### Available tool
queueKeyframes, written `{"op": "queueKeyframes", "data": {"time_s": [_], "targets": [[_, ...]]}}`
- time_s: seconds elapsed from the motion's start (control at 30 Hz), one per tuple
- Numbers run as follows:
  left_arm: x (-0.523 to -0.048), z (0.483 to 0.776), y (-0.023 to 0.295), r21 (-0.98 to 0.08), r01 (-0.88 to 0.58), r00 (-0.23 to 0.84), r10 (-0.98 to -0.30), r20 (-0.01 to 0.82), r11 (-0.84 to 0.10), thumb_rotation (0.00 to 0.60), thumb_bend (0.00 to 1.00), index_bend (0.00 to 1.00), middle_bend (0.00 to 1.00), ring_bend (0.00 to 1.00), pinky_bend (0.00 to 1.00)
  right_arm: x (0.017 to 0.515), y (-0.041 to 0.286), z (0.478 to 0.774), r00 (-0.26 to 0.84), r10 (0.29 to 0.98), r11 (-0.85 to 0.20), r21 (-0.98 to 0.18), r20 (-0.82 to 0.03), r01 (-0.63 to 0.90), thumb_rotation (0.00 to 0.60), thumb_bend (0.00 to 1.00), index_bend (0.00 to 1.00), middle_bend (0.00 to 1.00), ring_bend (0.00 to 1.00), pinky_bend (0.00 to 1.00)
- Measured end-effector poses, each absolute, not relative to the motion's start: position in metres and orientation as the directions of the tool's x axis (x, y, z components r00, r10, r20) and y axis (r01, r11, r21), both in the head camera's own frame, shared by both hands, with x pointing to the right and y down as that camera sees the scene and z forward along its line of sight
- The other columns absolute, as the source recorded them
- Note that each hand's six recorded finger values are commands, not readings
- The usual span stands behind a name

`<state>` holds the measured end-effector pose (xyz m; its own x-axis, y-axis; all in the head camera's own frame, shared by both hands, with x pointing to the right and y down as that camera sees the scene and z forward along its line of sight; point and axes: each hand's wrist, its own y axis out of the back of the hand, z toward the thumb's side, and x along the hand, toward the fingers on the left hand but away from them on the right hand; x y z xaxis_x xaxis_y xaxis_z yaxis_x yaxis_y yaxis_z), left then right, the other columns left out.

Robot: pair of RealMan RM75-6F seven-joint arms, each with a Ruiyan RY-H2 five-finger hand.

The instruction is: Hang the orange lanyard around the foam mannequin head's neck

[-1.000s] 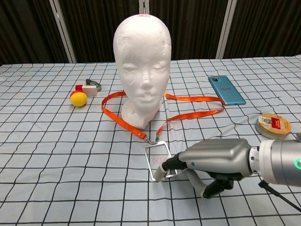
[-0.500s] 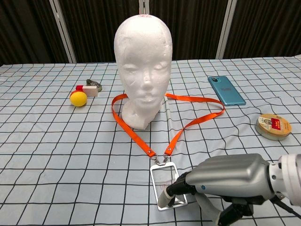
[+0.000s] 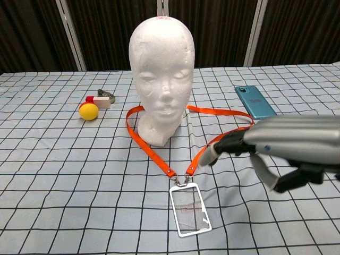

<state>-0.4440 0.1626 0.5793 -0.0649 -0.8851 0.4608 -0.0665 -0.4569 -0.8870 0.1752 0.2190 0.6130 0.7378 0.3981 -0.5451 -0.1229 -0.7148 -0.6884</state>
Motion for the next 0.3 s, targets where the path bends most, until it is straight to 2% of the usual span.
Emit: {"op": "queueKeyframes", "data": {"time_s": [0.1, 0.17, 0.2, 0.27, 0.3], "targets": [[-0.444, 0.577, 0.164, -0.890, -0.074, -0.058, -0.889, 0.454, -0.449, 0.600, 0.04, 0.00, 0.00, 0.00, 0.00, 0.205, 0.204, 0.600, 0.715, 0.493, -0.633, -0.768, -0.496, -0.096, 0.600, 0.98, 0.21, 0.21, 0.15, 0.26], [-0.445, 0.575, 0.166, -0.895, -0.077, -0.050, -0.894, 0.445, -0.440, 0.600, 0.04, 0.00, 0.00, 0.00, 0.00, 0.228, 0.195, 0.593, 0.692, 0.553, -0.577, -0.812, -0.464, -0.083, 0.600, 0.90, 0.21, 0.20, 0.14, 0.22], [-0.445, 0.574, 0.167, -0.898, -0.077, -0.046, -0.898, 0.437, -0.433, 0.600, 0.04, 0.00, 0.00, 0.00, 0.00, 0.245, 0.190, 0.588, 0.674, 0.592, -0.539, -0.839, -0.442, -0.077, 0.600, 0.79, 0.19, 0.18, 0.12, 0.16], [-0.447, 0.572, 0.170, -0.902, -0.079, -0.042, -0.902, 0.429, -0.425, 0.600, 0.04, 0.00, 0.00, 0.00, 0.00, 0.271, 0.184, 0.581, 0.642, 0.648, -0.485, -0.872, -0.410, -0.068, 0.600, 0.50, 0.13, 0.10, 0.05, 0.05], [-0.449, 0.571, 0.173, -0.903, -0.078, -0.042, -0.904, 0.425, -0.421, 0.600, 0.04, 0.00, 0.00, 0.00, 0.00, 0.289, 0.182, 0.576, 0.616, 0.685, -0.452, -0.890, -0.389, -0.060, 0.600, 0.29, 0.08, 0.05, 0.01, 0.01]]}}
